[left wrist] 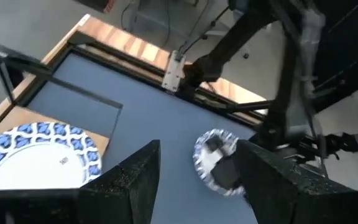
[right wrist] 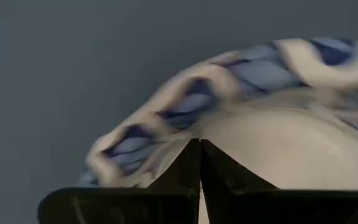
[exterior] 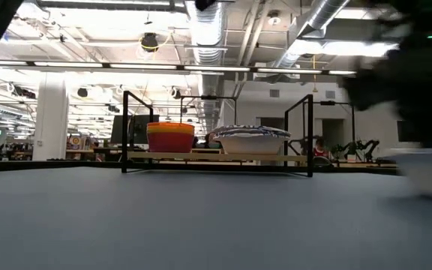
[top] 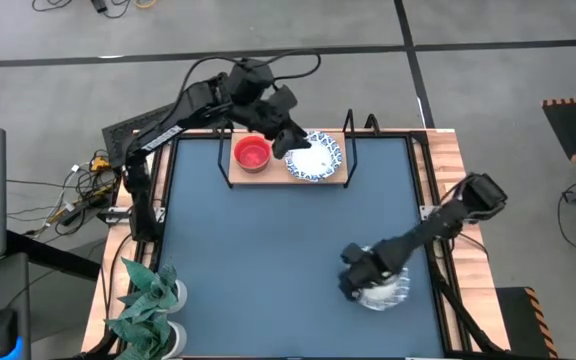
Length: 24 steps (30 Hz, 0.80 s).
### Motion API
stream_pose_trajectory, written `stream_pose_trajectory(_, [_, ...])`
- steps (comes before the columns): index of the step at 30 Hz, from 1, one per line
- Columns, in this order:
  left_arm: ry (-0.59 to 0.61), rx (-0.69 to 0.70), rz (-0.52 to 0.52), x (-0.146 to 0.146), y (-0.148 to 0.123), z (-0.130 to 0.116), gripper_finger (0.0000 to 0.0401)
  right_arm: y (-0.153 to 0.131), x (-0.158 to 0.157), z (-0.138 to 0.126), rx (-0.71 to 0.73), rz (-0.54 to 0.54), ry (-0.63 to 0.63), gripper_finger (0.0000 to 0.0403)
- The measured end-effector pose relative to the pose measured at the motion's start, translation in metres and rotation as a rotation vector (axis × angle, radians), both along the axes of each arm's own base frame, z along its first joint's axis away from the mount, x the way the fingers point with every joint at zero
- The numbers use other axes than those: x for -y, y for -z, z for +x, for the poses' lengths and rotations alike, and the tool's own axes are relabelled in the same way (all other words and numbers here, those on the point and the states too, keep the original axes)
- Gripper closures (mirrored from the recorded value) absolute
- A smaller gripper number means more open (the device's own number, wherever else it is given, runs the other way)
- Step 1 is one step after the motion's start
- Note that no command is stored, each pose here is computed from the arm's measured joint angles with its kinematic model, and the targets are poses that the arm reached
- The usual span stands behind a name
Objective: Place and stack bowls onto a shelf
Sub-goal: Stack the blue patterned paper bowl into the blue patterned paper bowl on the shelf
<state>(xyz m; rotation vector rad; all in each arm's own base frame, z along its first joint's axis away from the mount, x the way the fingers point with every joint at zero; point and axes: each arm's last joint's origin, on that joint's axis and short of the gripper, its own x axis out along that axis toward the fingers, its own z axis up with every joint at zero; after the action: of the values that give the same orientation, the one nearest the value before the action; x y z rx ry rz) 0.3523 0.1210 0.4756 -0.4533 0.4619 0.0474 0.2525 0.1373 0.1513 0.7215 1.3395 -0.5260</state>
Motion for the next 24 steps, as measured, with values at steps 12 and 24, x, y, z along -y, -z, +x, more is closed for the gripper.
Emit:
stream_pose_trajectory(12, [-0.088, -0.136, 0.11, 0.029, -0.018, -0.046, 0.0207, -0.072, 0.047, 0.084, 0.391, -0.11, -0.271, 0.0373])
stream_pose_trajectory(24, [-0.163, -0.311, 0.146, 0.055, 0.014, -0.032, 0.0207, -0.178, 0.035, -0.004, 0.448, -0.177, -0.161, 0.0372])
